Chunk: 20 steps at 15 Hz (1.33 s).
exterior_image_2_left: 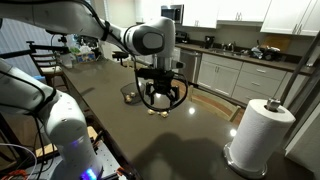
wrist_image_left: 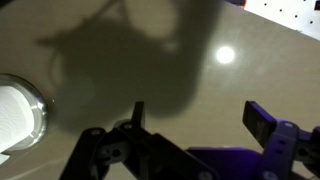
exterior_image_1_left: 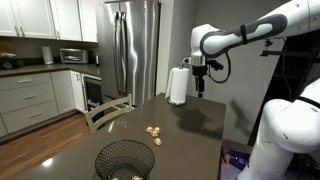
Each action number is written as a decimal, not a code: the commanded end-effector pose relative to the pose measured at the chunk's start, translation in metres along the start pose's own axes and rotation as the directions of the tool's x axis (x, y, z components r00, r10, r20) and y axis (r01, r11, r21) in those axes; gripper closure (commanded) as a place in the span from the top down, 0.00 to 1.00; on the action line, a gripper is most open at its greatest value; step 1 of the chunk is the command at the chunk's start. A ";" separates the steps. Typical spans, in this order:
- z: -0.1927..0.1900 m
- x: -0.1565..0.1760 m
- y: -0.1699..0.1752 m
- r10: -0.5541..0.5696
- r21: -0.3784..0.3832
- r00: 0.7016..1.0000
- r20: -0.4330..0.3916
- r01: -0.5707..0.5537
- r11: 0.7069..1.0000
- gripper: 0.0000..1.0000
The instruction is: Put one yellow object in the black basket
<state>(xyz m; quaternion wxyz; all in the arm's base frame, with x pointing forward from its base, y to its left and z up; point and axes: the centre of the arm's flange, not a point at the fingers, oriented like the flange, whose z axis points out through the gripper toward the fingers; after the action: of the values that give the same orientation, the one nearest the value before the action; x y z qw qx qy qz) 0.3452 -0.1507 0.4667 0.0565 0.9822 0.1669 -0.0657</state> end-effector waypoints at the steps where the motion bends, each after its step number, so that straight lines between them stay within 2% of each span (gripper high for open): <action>1: -0.001 0.037 -0.001 -0.035 0.020 0.998 -0.060 0.037 0.999 1.00; 7: 0.015 0.091 -0.010 -0.100 0.060 0.987 -0.127 0.108 0.992 1.00; 14: 0.049 0.148 -0.004 -0.181 0.045 0.977 -0.110 0.186 0.981 1.00; 20: 0.068 0.186 -0.010 -0.252 0.073 0.964 -0.087 0.258 0.963 1.00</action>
<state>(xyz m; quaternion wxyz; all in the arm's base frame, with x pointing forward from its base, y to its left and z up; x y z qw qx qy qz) 0.4850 -0.0901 0.3798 0.0107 0.9622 0.2685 -0.0436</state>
